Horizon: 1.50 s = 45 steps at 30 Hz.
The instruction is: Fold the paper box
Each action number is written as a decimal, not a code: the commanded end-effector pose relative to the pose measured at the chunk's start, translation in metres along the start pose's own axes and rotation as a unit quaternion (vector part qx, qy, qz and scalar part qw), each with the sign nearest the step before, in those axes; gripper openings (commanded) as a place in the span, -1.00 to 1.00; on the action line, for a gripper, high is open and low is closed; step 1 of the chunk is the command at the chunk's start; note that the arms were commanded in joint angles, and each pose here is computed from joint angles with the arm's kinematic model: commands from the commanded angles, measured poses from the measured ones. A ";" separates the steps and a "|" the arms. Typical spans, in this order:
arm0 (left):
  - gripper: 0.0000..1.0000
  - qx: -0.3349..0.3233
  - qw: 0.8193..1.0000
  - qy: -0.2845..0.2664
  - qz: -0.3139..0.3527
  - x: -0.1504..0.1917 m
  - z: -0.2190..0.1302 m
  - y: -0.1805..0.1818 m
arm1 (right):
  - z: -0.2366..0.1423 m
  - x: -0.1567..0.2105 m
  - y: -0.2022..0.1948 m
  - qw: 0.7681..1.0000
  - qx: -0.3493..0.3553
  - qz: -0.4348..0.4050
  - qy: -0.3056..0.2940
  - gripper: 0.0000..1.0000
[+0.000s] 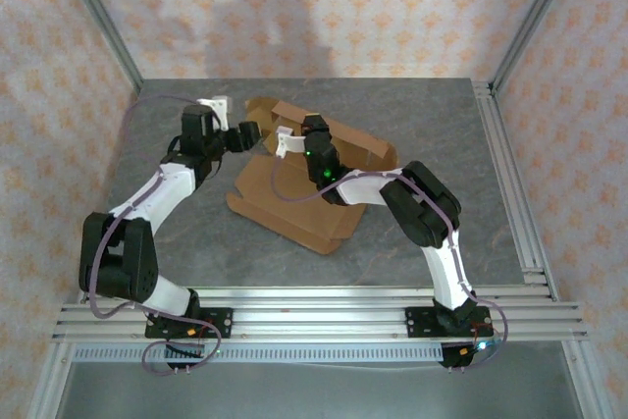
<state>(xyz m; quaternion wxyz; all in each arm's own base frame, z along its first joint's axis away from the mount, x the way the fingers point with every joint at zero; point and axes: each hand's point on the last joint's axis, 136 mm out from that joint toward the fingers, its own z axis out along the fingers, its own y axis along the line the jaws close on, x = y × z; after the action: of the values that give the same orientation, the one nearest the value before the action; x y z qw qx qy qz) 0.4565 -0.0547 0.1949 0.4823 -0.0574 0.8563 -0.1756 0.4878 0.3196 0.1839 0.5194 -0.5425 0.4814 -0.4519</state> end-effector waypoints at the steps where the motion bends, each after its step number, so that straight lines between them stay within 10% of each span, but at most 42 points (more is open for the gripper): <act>1: 0.65 -0.030 0.999 -0.014 -0.021 -0.023 0.016 0.030 | -0.003 0.002 -0.007 1.000 0.015 0.010 -0.009 -1.00; 10: 0.61 -0.079 0.995 0.054 -0.012 -0.044 0.082 0.093 | -0.013 0.002 -0.012 0.999 0.013 0.023 -0.018 -1.00; 19: 0.54 0.046 0.982 0.147 0.105 -0.025 0.131 0.066 | -0.014 0.005 -0.019 0.999 0.017 0.028 -0.006 -1.00; 28: 0.50 0.158 0.962 0.169 0.145 0.002 0.113 0.011 | -0.014 0.007 -0.024 0.999 0.021 0.031 -0.001 -1.00; 45: 0.50 0.150 0.961 0.187 0.141 0.034 0.087 0.003 | -0.012 0.003 -0.010 1.000 0.007 0.018 -0.006 -1.00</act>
<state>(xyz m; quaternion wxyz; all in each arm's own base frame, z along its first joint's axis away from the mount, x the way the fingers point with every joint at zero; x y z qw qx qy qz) 0.5151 -0.0756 0.1047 0.3126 0.1534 0.9036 -0.2495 0.4812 0.3121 0.1858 0.5264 -0.5332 0.4863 -0.4496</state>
